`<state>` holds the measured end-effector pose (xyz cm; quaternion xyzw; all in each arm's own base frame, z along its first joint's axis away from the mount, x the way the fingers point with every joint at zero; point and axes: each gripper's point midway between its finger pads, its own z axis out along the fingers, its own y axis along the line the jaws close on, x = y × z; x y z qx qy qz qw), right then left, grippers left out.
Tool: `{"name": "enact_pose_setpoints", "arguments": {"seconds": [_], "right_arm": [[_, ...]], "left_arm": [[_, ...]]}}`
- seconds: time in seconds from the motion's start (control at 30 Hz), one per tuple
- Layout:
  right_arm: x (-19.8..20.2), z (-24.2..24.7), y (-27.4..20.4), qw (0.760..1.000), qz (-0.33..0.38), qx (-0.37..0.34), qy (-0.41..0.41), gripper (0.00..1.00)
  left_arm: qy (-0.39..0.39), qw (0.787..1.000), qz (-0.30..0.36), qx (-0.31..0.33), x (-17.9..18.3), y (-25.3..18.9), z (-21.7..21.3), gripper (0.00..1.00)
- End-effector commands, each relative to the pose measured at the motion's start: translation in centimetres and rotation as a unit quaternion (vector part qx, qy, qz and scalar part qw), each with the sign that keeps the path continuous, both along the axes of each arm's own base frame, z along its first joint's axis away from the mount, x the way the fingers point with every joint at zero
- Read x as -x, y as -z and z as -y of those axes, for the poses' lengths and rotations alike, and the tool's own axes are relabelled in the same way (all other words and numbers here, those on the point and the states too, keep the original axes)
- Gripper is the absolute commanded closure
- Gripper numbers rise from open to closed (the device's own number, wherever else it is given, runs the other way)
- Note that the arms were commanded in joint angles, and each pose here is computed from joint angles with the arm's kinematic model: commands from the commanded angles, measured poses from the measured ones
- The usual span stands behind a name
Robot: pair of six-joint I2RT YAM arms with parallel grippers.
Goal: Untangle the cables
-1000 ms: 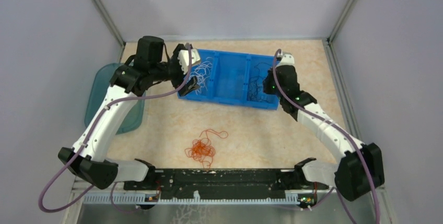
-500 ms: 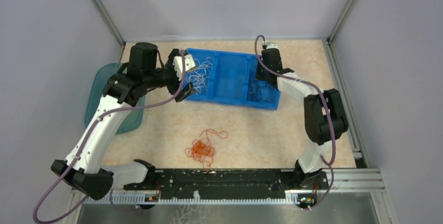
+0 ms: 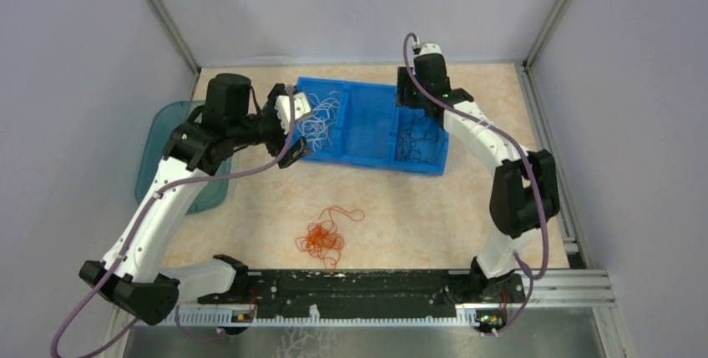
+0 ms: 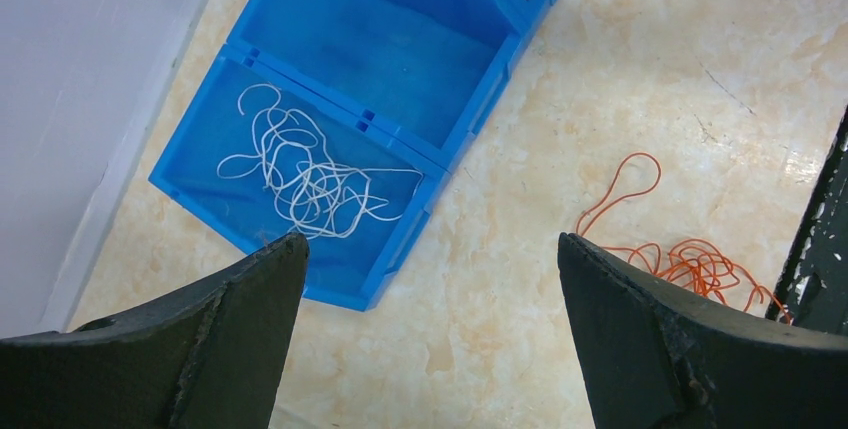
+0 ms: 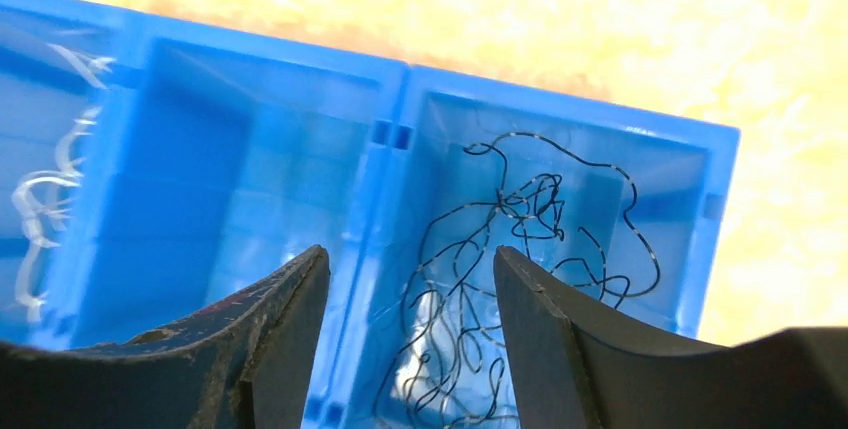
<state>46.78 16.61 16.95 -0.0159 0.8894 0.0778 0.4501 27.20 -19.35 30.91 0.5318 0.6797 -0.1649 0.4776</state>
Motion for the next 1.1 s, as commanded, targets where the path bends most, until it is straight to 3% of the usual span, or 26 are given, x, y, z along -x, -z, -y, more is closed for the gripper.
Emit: {"name": "enact_pose_setpoints", "arguments": {"seconds": [0.0,0.13,0.27,0.5,0.73,1.07], "right_arm": [[2.7,-1.3,-9.1,0.995,0.09,-0.005,-0.034,0.36],[7.7,-4.7,-9.4,0.988,0.11,-0.025,-0.104,0.31],[15.2,-10.4,-7.6,0.959,0.142,-0.055,-0.239,0.3],[25.0,-14.4,1.3,0.91,0.039,-0.083,-0.403,0.34],[27.1,-14.8,7.7,0.894,-0.072,-0.055,-0.439,0.41],[27.0,-17.0,11.0,0.885,-0.137,-0.08,-0.438,0.45]], "left_arm": [[0.007,1.0,0.014,0.008,0.4,-0.5,-0.1,0.0],[0.019,1.0,0.011,-0.002,1.1,0.4,-0.3,0.0],[0.03,0.999,0.015,-0.025,2.2,2.0,-1.2,0.0],[0.024,0.998,0.023,-0.044,3.0,4.1,-2.5,0.0],[0.032,0.998,0.03,-0.044,3.7,3.8,-2.7,0.0],[0.035,0.997,0.057,-0.043,4.1,3.1,-3.0,0.0]]}}
